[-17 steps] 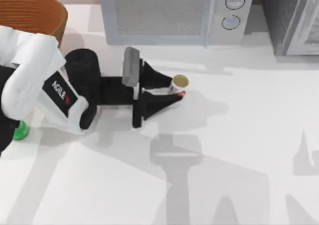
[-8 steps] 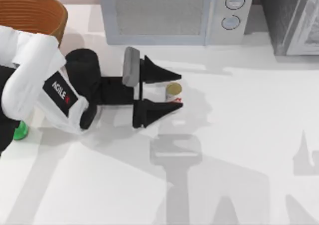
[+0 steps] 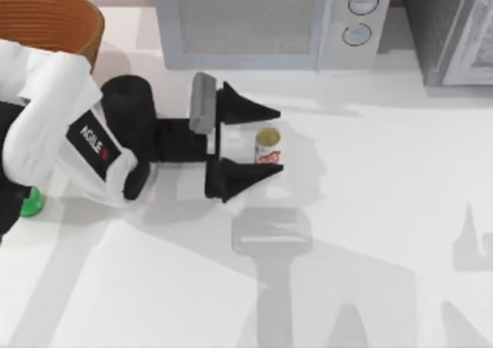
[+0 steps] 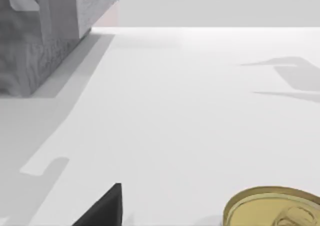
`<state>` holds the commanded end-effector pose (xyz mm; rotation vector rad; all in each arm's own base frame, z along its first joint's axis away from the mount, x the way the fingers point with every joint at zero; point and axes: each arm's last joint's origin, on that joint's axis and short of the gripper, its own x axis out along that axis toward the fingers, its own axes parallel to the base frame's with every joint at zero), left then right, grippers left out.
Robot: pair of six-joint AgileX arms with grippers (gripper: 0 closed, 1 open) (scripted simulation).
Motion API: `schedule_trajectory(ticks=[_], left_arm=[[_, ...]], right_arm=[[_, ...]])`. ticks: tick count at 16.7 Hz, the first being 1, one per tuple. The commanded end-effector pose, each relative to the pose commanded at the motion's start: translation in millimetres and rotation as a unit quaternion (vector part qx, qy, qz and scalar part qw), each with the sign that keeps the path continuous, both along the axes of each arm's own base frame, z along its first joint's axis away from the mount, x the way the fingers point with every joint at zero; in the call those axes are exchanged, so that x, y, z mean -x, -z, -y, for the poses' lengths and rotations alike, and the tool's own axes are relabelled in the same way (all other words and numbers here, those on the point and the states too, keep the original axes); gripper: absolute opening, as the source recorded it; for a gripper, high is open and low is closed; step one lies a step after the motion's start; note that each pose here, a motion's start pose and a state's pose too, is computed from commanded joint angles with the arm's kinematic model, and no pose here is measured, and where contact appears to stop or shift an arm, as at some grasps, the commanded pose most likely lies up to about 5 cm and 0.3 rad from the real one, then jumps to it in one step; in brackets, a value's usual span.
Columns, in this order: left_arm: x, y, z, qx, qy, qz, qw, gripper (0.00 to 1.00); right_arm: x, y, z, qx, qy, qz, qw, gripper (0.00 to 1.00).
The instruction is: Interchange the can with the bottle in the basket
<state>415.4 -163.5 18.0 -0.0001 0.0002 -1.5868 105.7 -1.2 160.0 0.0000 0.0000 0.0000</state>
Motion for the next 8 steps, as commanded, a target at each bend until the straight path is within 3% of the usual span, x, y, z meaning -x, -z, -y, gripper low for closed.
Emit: schedule_trajectory(ticks=[4, 8], left_arm=[[3, -10, -9, -0.007, -0.033, -0.024, 0.999, 1.0], [20, -53, -28, -0.03, -0.138, -0.053, 0.989, 1.0]], right_arm=[[0, 0, 0, 0.0, 0.0, 0.0, 1.0, 1.0], [0, 0, 0, 0.0, 0.0, 0.0, 1.0, 1.0]])
